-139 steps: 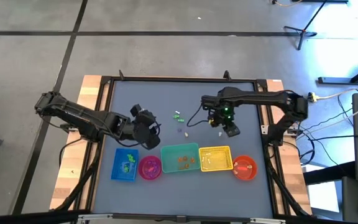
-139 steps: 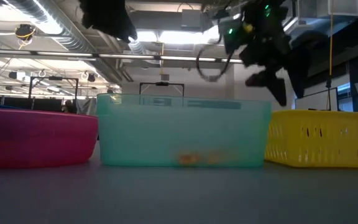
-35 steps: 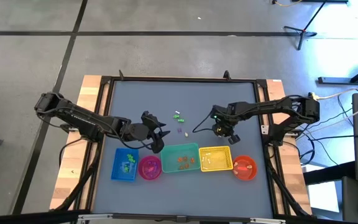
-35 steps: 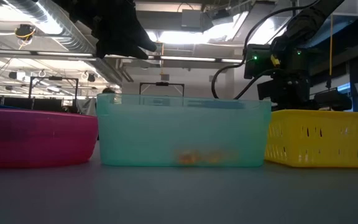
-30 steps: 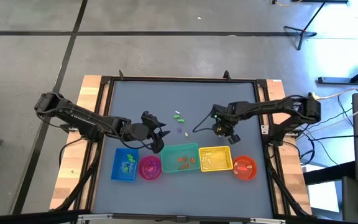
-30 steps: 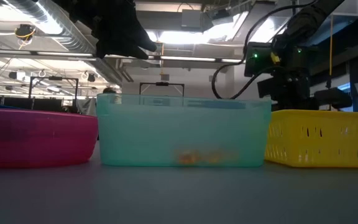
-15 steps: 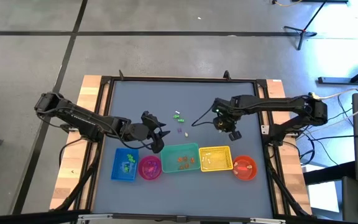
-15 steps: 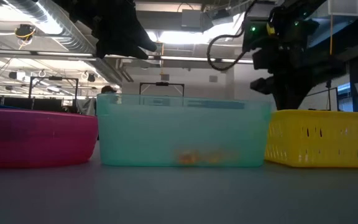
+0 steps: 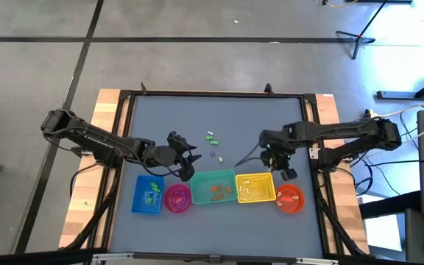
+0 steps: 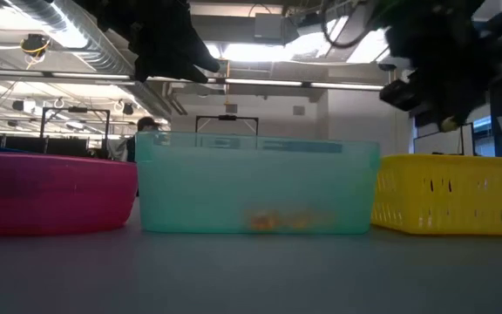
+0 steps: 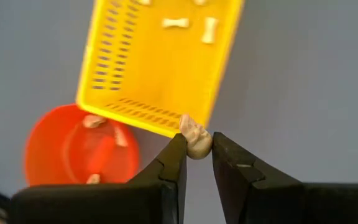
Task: Sort Halloween decoration
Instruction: Put the white skull toy into the orange bin
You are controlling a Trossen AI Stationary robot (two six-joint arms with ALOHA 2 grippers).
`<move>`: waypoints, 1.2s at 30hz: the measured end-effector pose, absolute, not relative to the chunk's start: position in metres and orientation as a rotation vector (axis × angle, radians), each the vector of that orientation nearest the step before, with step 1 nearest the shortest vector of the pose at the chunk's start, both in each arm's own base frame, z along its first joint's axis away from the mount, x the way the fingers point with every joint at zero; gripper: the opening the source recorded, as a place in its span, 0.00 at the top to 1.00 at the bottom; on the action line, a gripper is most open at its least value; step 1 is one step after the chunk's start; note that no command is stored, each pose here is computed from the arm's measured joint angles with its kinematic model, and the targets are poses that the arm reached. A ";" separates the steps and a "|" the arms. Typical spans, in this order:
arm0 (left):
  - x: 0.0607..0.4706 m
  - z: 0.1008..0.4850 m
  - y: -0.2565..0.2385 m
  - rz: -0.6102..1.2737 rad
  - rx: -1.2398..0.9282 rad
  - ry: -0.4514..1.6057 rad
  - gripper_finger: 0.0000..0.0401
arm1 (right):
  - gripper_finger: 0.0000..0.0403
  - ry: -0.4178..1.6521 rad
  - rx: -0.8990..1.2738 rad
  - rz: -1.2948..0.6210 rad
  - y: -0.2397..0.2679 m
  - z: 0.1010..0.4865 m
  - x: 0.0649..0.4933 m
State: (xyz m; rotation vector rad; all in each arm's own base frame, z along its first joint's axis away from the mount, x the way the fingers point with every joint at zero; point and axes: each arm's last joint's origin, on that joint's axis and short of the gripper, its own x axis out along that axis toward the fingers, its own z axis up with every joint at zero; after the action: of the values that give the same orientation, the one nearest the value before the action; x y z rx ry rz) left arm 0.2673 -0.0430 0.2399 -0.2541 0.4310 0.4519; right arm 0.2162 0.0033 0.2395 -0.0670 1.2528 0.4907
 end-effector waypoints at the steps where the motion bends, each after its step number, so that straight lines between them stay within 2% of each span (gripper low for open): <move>1: 0.267 0.240 -0.043 0.452 -0.254 0.431 0.57 | 0.84 1.260 -0.072 0.499 0.009 0.239 0.216; 14: 0.267 0.240 -0.043 0.456 -0.253 0.429 0.57 | 0.84 1.494 -0.055 0.501 0.064 0.215 0.189; 24: 0.267 0.241 -0.041 0.520 -0.234 0.405 0.57 | 0.84 1.508 -0.079 0.554 0.081 0.215 0.182; 36: 0.271 0.250 -0.035 0.597 -0.263 0.282 0.57 | 0.84 1.515 -0.053 0.550 0.081 0.215 0.182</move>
State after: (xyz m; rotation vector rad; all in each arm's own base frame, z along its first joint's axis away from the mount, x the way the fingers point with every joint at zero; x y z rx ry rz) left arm 0.2710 -0.0353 0.2498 -0.2629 0.2824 0.5969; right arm 0.1823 0.0808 0.2150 -0.0528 1.5152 0.5497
